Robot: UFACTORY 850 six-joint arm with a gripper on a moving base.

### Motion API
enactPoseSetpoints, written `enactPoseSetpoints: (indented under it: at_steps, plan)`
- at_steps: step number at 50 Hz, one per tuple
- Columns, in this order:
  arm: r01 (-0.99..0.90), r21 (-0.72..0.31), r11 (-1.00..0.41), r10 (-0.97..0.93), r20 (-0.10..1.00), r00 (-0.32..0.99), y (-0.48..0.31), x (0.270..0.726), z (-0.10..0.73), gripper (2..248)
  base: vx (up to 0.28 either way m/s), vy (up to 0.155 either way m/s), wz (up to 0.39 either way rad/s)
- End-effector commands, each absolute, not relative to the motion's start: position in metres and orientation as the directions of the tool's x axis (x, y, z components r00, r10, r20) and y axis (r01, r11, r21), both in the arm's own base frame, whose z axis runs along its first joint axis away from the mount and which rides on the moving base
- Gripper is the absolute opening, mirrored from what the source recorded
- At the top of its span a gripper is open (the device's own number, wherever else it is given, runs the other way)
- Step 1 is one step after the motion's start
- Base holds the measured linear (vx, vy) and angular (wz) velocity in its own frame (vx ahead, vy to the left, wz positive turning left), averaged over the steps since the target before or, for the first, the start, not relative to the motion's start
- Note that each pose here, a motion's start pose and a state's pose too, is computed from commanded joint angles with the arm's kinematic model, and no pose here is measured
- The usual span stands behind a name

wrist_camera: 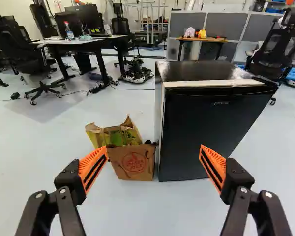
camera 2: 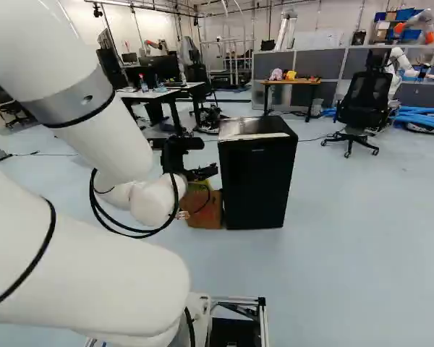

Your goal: Grab a drink from the fridge

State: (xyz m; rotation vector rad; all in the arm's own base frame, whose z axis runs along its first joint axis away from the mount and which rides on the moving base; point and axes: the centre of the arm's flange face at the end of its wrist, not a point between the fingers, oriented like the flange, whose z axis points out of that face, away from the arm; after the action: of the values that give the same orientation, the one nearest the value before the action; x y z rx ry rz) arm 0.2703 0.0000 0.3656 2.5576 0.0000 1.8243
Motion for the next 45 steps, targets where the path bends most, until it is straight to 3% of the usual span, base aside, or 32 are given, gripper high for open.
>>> enactPoseSetpoints:
  at_steps: [45]
  plan:
    - [0.000,0.000,-1.000,0.000,0.946,0.326,0.0000,0.2703,0.3656,247,0.056,-0.054,0.018]
